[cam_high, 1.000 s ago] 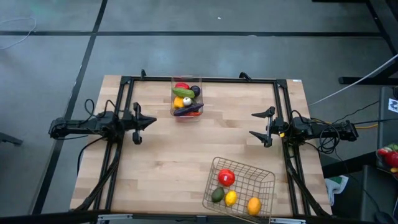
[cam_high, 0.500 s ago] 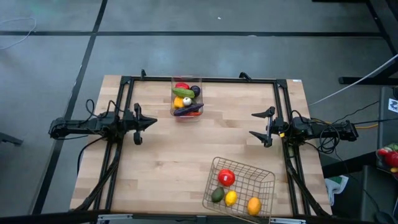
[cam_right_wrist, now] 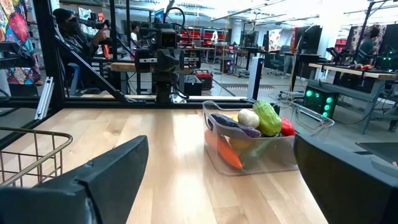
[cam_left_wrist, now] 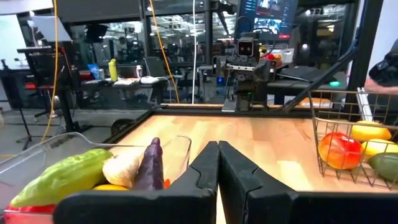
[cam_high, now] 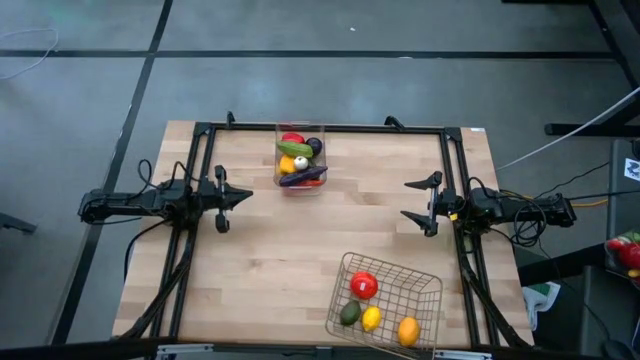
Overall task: Sort produce into baskets
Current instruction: Return to Home Position
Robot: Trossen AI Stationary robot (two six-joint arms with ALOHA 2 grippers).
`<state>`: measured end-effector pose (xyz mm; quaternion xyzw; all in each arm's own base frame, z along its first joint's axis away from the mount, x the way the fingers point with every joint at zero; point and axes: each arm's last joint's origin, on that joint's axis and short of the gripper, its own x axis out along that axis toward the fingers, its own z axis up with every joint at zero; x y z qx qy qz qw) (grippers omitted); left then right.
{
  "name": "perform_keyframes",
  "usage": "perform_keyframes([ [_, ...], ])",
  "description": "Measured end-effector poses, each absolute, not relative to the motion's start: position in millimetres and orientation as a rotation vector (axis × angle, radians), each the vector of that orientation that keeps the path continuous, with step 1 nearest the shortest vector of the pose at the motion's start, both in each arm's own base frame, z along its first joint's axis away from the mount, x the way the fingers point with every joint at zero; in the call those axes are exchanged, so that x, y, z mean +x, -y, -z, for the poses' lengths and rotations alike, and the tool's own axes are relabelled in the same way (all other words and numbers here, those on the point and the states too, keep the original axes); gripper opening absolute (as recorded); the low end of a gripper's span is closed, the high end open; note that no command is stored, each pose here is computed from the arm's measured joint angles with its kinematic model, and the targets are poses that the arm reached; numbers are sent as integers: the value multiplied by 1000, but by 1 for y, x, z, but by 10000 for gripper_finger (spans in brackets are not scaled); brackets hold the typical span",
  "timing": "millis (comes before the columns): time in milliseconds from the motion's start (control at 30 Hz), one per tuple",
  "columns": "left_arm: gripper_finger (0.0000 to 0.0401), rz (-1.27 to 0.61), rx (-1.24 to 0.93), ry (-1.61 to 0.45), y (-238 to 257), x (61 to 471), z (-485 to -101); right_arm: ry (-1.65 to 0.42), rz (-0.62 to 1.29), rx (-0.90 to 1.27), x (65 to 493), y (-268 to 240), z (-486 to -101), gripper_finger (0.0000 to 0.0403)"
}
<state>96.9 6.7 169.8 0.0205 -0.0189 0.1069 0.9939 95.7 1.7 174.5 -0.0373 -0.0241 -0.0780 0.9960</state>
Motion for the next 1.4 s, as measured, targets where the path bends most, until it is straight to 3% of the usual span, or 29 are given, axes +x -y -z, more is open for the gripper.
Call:
perform_keyframes([
  [1400,0,-214,20,40,-7,97,-170,48,157,-75,96,-2,-175,397],
])
